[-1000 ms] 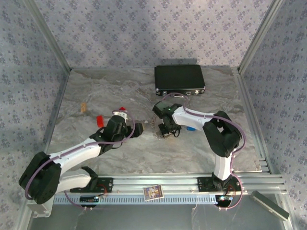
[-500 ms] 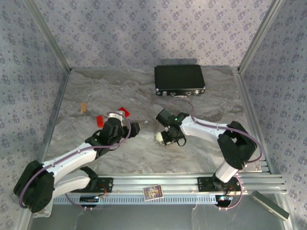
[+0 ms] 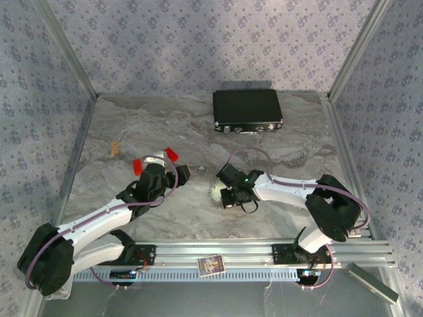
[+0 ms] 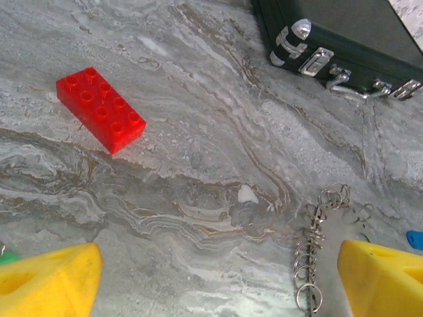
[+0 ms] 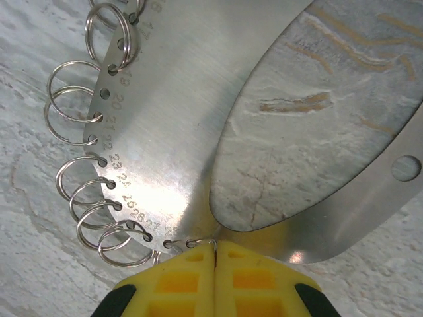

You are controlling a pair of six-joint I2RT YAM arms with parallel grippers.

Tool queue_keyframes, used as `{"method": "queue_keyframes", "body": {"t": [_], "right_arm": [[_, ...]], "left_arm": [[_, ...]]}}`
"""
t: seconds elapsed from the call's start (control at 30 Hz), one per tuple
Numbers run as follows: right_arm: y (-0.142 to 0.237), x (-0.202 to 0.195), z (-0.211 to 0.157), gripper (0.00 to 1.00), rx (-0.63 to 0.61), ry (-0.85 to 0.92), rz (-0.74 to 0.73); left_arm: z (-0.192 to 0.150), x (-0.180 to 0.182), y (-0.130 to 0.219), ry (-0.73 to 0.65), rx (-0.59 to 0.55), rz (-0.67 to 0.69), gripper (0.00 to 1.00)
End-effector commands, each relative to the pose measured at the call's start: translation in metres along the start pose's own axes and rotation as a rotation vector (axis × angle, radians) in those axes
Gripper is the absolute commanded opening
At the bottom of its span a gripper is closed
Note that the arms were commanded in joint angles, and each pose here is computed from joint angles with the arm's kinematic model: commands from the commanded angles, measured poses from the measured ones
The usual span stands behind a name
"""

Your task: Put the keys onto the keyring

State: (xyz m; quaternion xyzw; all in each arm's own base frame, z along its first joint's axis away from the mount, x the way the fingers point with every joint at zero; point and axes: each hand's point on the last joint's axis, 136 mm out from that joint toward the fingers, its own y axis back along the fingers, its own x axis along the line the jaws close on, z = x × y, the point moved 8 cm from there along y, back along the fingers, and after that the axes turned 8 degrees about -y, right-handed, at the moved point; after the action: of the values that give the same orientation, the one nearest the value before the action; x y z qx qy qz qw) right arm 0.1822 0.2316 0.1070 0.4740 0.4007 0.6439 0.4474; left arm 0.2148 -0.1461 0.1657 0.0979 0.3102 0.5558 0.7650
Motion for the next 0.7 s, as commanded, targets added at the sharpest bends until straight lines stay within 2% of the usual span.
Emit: {"method": "queue_keyframes", "body": {"t": [0.0,0.33,0.67], "right_arm": [[-0.0015,-0.0029,0.0008,0.03,-0.013,-0.070,0.043],[-0.0061,-0.0053,-0.0001,0.12,-0.016,-0.069,0.026],[-0.0064,-0.0062,-0.0015,0.16,-0.006,-0.058,0.014]], "left_arm": [[0.0045,-0.0018,0.0023,0.021,-0.043,-0.005,0.92],[0.0044,-0.0019,0.0039,0.051,-0.044,-0.004,0.91],[0.0067,-0.0045,0.0036,0.053,-0.044,-0.007,0.90]]}}
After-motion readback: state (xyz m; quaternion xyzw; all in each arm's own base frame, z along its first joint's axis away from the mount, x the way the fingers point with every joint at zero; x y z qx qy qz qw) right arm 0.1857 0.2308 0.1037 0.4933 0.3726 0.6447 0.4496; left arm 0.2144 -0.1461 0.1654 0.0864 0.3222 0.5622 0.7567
